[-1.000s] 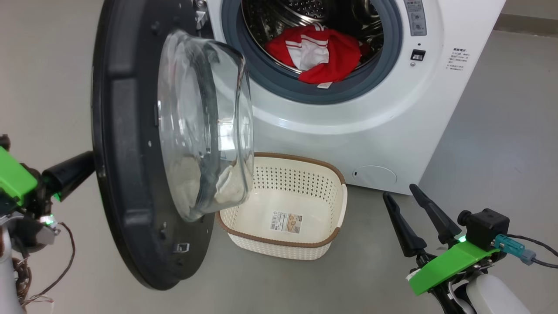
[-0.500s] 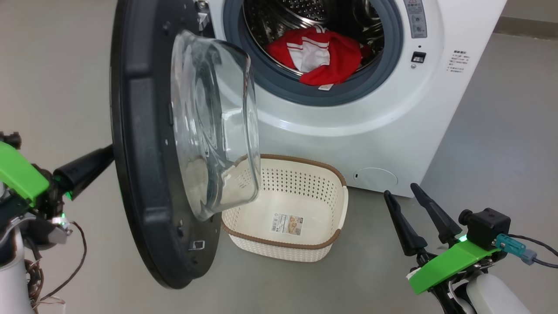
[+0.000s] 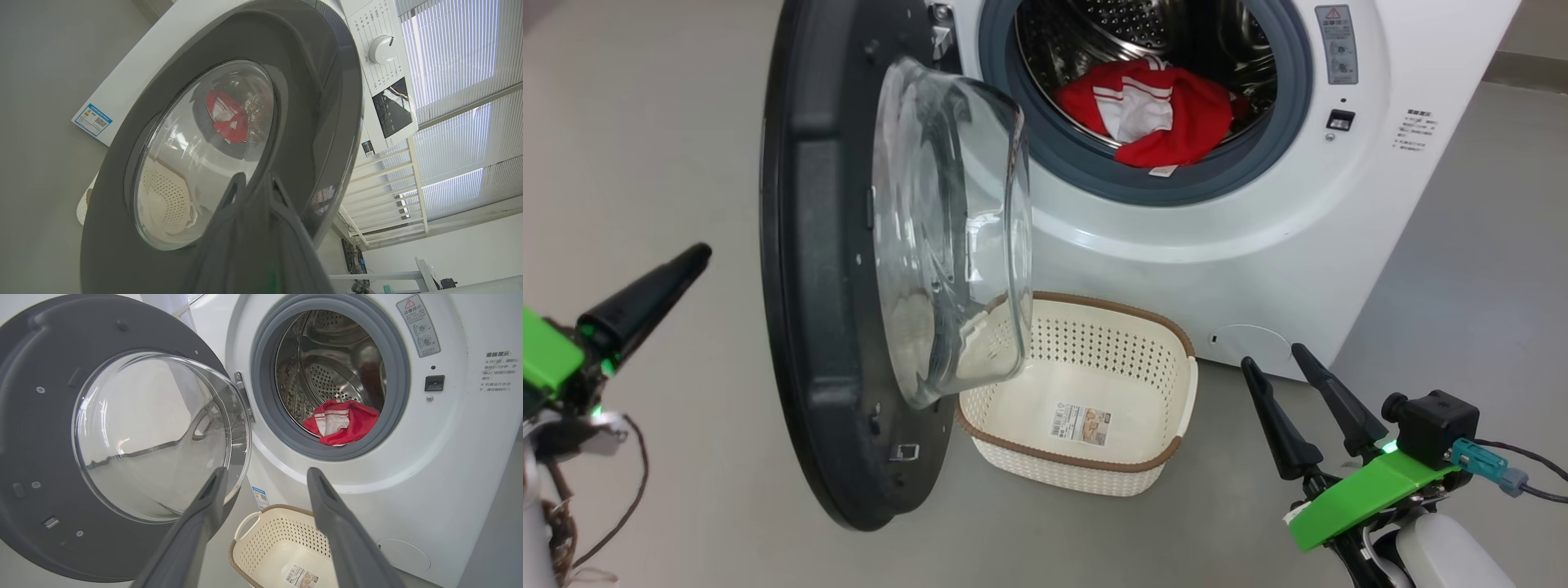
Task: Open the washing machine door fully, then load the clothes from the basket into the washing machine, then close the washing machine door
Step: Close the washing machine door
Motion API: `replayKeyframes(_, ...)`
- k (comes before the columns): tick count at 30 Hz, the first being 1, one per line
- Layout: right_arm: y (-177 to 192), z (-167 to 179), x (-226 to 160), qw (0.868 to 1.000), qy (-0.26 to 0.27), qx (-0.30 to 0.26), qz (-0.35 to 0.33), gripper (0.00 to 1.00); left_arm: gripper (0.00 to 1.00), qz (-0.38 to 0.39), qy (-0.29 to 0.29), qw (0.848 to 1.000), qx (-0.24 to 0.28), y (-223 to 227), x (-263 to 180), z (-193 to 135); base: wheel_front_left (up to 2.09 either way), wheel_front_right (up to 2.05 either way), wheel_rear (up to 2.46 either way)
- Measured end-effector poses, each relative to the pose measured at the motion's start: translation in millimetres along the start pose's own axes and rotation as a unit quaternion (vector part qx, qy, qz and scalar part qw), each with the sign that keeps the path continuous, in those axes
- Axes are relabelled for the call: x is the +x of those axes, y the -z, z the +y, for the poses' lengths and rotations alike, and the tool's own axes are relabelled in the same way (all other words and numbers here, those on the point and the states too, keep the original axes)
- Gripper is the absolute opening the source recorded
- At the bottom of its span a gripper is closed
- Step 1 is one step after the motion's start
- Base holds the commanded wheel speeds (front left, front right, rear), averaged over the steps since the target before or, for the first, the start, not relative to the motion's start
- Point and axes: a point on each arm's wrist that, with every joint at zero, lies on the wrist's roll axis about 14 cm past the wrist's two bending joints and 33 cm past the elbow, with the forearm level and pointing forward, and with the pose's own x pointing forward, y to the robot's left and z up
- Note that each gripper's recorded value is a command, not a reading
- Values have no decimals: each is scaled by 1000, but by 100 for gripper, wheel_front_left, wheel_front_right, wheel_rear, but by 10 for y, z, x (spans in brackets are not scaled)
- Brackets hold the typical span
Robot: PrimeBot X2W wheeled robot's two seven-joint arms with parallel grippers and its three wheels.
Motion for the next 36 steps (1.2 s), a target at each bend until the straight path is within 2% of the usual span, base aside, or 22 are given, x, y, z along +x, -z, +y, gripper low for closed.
replayKeyframes(8,19,54,38,1000,-8,1,2,100,100,-46,-38,998,37,-52,-198,293,0,0,0)
replayKeyframes(17,25,97,54,1000,-14,2,3,100,100,-134,-100,983,80,-89,-495,676,0,0,0)
replayKeyframes(26,51,106,79,1000,-17,6,4,100,100,-228,-169,948,143,-87,-766,963,0,0,0)
replayKeyframes(30,69,96,83,1000,-17,6,6,100,100,-256,-199,925,197,-56,-858,1042,0,0,0)
replayKeyframes(36,58,110,85,1000,-19,5,5,100,100,-279,-208,909,229,48,-941,1094,0,0,0)
